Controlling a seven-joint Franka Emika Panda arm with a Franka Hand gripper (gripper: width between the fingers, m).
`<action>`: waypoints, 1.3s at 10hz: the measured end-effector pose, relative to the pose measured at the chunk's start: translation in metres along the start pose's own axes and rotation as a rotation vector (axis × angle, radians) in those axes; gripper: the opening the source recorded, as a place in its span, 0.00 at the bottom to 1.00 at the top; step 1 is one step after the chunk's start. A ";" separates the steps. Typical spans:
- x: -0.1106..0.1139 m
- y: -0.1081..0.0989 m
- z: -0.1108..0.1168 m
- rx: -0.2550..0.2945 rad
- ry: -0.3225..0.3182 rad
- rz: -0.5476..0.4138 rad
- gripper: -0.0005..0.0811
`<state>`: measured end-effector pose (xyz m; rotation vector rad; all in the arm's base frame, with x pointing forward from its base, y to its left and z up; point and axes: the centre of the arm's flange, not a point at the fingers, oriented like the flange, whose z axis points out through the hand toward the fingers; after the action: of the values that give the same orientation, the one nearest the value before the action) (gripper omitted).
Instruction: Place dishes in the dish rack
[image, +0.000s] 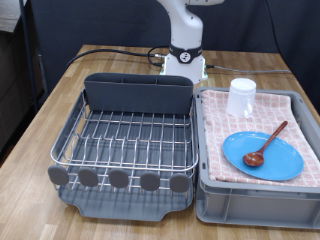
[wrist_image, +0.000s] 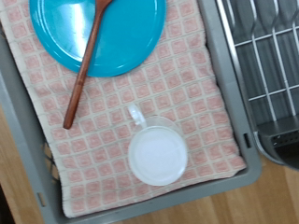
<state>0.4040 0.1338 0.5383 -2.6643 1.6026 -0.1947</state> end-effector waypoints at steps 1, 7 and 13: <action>-0.009 -0.011 0.003 -0.009 -0.002 0.025 0.99; -0.011 -0.058 0.064 0.028 -0.020 0.036 0.99; -0.018 -0.068 0.114 0.051 0.039 -0.002 0.99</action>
<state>0.4692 0.1772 0.4298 -2.6400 1.5835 -0.2861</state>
